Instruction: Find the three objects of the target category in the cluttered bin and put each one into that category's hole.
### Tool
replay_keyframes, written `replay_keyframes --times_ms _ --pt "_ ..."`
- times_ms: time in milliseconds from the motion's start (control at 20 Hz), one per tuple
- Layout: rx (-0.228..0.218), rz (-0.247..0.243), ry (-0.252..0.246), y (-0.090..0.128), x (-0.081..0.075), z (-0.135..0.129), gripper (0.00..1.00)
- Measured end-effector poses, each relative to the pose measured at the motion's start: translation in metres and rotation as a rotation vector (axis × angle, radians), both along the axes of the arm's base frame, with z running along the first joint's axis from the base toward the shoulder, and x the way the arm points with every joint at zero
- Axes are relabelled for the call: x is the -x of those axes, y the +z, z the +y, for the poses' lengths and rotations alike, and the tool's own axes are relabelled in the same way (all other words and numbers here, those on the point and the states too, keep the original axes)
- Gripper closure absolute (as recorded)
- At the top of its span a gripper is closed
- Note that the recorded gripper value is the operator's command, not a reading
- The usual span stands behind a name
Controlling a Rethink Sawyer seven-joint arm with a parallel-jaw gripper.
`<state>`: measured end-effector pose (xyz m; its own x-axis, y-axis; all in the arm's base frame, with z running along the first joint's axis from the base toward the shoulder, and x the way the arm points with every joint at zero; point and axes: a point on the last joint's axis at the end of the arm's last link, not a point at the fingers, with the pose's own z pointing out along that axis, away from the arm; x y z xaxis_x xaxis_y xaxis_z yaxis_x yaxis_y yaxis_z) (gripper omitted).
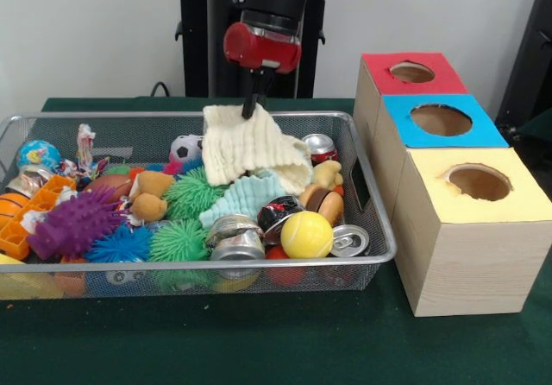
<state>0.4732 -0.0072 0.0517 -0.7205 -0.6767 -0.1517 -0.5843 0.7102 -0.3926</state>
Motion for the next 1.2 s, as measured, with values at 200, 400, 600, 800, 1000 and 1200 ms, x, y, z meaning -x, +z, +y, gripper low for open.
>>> replay_keyframes --times_ms 200,400,600,800,1000,1200 --pt "-0.008 -0.022 -0.025 0.012 -0.006 -0.013 1.0" --pt "-0.026 -0.036 -0.083 0.015 -0.008 -0.036 1.0" --pt "-0.06 -0.065 -0.169 0.011 -0.009 -0.058 1.0" --pt "-0.093 -0.094 -0.233 0.005 -0.011 -0.065 1.0" --pt "-0.12 -0.116 -0.271 -0.002 -0.013 -0.062 0.0" --pt "-0.138 -0.131 -0.288 -0.006 -0.015 -0.055 0.0"
